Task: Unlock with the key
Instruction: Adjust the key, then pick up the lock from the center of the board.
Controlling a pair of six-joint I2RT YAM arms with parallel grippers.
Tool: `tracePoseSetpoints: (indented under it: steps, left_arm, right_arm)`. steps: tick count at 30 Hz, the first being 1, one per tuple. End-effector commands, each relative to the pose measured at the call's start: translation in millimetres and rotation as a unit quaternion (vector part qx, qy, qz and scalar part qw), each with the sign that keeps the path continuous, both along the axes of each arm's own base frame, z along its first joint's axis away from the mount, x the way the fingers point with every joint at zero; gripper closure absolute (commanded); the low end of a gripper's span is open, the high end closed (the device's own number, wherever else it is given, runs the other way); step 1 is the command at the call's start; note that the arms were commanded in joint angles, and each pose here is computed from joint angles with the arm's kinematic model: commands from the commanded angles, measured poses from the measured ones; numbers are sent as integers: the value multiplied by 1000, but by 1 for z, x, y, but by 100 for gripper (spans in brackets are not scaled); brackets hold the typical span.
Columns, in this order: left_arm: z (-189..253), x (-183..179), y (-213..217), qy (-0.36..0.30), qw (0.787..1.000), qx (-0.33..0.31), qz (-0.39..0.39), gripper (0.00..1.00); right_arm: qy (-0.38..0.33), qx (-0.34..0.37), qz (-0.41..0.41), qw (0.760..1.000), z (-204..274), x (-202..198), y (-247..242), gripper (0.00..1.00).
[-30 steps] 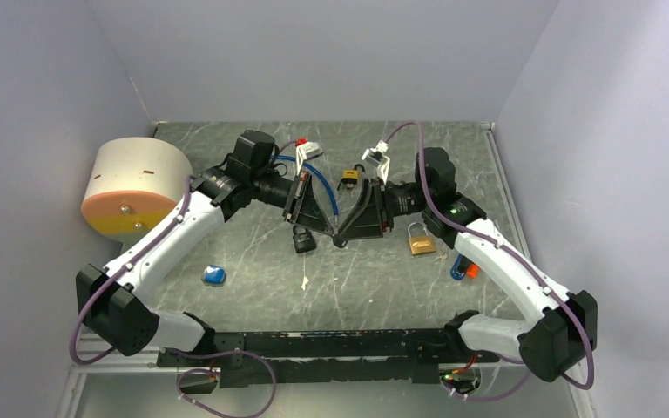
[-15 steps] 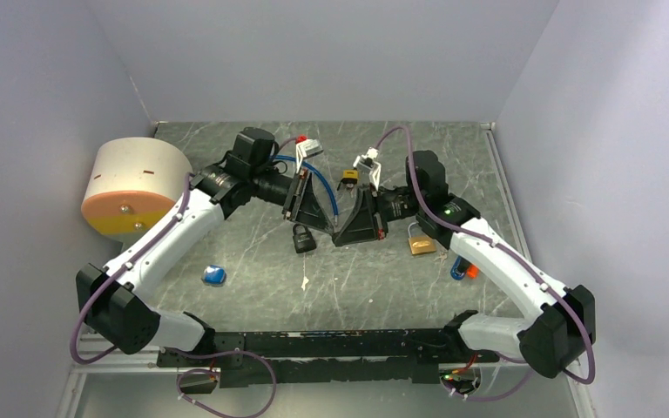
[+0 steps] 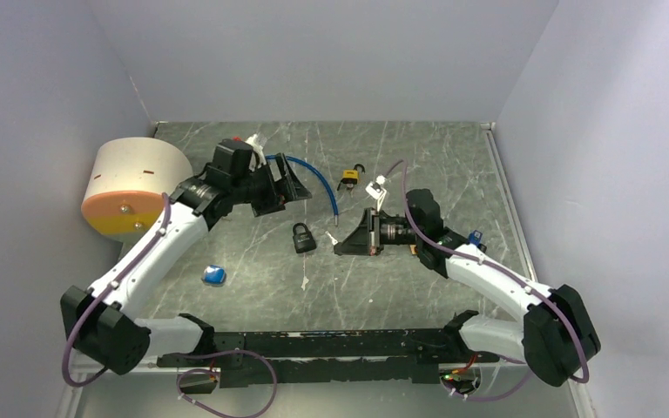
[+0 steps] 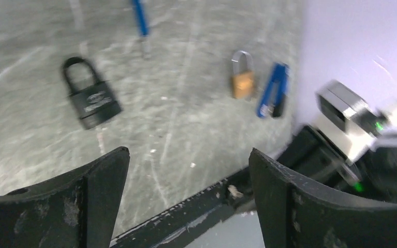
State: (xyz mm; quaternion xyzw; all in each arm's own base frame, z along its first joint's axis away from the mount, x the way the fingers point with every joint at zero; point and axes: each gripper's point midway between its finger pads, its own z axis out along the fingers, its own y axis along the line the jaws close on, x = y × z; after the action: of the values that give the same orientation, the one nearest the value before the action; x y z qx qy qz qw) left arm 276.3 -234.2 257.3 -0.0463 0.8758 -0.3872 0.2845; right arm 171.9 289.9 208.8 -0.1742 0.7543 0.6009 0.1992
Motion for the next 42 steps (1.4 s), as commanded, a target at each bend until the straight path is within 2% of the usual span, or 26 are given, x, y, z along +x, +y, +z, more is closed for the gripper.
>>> tracePoseSetpoints:
  steps: [1, 5, 8, 10, 15, 23, 35, 42]
  left_arm:
    - [-70, 12, 28, 97, 977, 123, 145, 12]
    - [-113, 12, 12, 121, 954, 233, 148, 7]
    - [-141, 18, 10, 141, 940, 279, 140, 6]
    - [-152, 21, 10, 147, 934, 294, 139, 6]
    - [-176, 27, 3, 178, 934, 283, 128, 6]
    - [-204, 40, -20, 229, 950, 185, 99, 6]
    - [-235, 28, -8, 277, 929, 222, 106, 8]
    - [-244, 25, -6, 282, 926, 231, 99, 26]
  right_arm:
    - [-3, 15, -116, 993, -2, 29, -5, 100]
    - [27, 9, -146, 989, -27, 31, -9, 100]
    - [25, 14, -136, 990, -39, 27, -8, 100]
    - [-1, 31, -128, 991, -40, 24, -8, 100]
    - [-81, 79, -101, 988, -37, 9, -10, 100]
    - [-107, 119, -58, 985, -36, -5, -8, 100]
    - [-82, 128, -64, 986, -41, -2, -5, 100]
    - [-51, 123, -69, 989, -45, -1, -5, 100]
